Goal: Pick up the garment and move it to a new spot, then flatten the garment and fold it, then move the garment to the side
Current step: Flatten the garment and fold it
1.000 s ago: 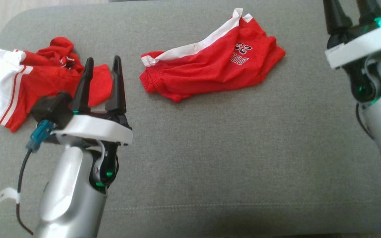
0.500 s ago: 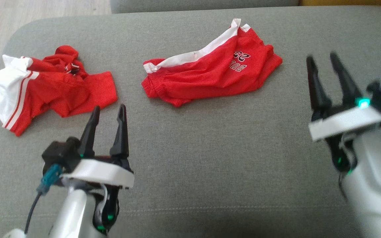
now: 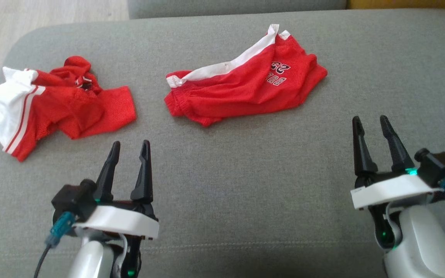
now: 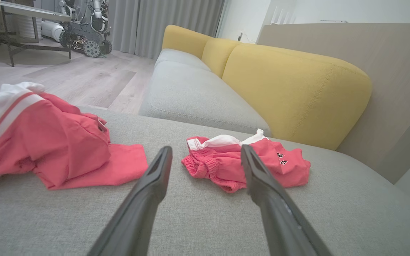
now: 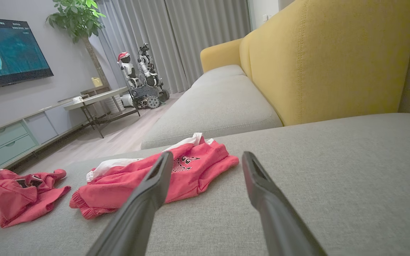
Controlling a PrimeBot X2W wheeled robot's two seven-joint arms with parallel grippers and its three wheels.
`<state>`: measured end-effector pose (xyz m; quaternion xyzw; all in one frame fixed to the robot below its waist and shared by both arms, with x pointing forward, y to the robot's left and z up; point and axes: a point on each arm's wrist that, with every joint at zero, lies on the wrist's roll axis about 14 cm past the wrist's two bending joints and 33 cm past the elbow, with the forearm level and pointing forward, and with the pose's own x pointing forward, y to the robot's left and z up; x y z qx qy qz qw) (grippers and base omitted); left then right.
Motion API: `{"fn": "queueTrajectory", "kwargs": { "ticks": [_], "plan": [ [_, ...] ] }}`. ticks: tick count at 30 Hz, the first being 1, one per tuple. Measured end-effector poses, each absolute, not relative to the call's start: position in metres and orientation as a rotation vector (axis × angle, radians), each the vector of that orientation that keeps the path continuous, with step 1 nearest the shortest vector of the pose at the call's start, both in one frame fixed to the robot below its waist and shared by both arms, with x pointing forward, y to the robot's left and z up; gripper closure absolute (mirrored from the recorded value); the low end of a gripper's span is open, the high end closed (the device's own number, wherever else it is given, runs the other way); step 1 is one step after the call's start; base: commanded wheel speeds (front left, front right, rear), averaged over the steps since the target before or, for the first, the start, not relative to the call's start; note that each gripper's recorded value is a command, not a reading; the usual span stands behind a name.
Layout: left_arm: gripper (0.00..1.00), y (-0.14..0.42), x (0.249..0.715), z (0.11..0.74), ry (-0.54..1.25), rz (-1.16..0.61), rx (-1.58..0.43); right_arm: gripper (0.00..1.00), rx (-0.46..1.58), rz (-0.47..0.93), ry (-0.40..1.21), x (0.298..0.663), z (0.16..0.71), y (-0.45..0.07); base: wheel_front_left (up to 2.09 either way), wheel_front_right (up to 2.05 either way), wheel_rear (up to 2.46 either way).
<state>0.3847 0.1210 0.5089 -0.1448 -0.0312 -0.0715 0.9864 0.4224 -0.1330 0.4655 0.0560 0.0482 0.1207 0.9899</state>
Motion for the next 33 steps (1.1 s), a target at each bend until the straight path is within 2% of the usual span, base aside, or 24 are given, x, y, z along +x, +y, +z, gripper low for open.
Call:
{"fn": "queueTrajectory", "kwargs": {
  "ticks": [15,21,33],
  "plan": [
    [0.00,0.124,0.383,0.504,-0.050,-0.127,-0.291,0.00,0.119,0.235,0.108,0.423,0.468,-0.131,0.00,0.00,0.00],
    [0.00,0.124,0.390,0.496,-0.028,-0.123,-0.292,0.00,0.252,0.201,0.193,0.431,0.450,-0.127,0.00,0.00,0.00],
    [0.00,0.125,0.413,0.476,0.022,-0.120,-0.300,0.00,0.555,0.098,0.429,0.500,0.404,-0.130,0.00,0.00,0.00]
  ]
}}
